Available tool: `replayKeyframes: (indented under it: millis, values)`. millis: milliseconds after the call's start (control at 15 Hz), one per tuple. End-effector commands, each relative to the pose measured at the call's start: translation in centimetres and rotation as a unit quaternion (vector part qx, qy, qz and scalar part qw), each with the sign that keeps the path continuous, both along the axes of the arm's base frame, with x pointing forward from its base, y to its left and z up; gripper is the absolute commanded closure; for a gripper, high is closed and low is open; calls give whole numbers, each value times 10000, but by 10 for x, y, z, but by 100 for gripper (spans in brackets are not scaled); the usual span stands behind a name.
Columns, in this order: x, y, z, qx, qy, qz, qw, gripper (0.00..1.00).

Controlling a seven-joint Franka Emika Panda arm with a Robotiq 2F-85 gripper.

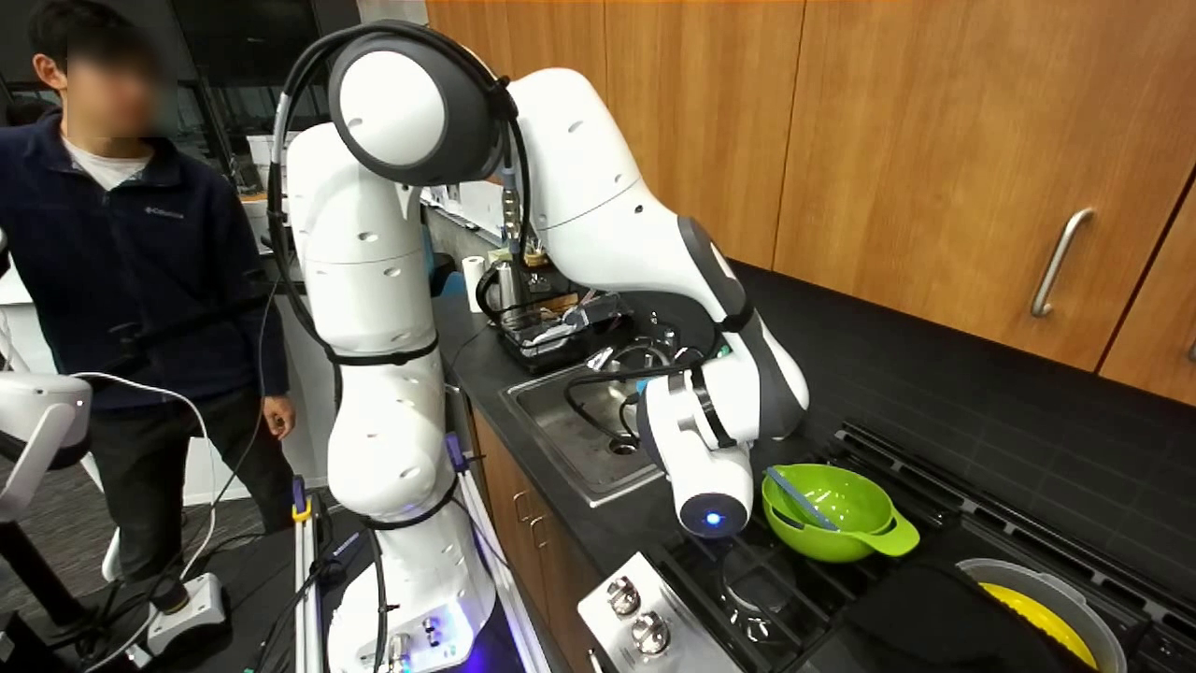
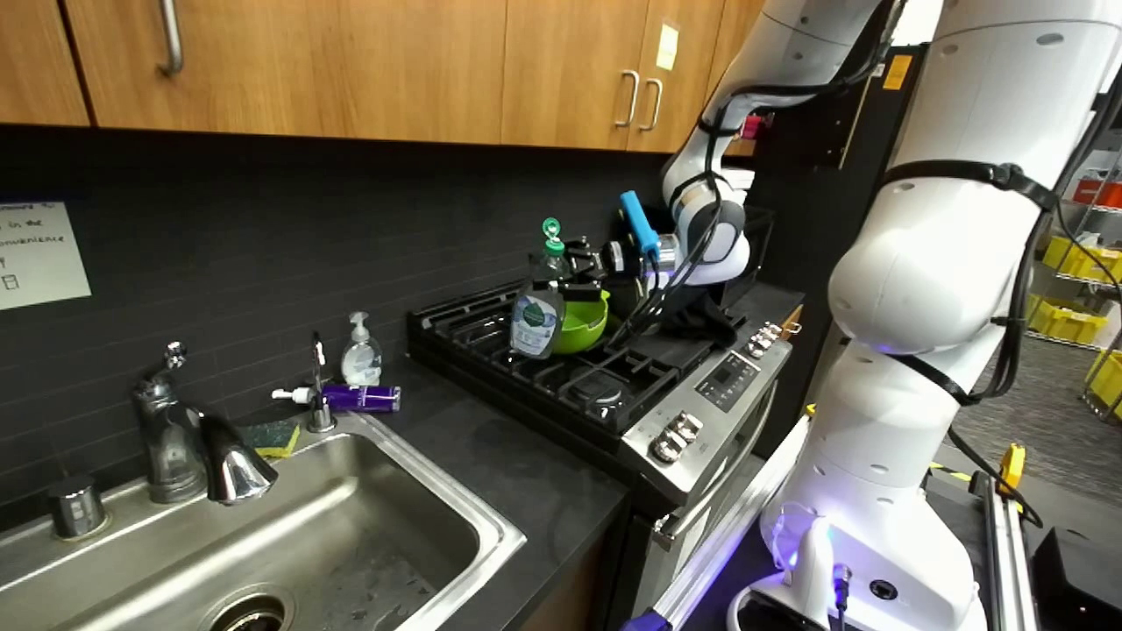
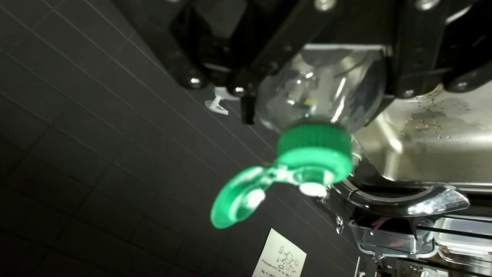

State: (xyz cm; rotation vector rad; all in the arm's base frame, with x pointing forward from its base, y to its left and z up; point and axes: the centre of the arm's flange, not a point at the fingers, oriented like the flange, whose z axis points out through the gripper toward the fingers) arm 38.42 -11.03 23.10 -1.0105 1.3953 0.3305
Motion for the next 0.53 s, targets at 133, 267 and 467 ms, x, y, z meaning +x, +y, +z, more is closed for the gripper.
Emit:
replayKeyframes:
  millis: [133, 267, 467]
  values:
    - [-5, -13, 36, 118, -107, -94, 9998, 61]
    - [-2, -14, 41, 137, -100, -121, 9998, 61]
    - [0, -20, 45, 231, -127, -140, 9996, 61]
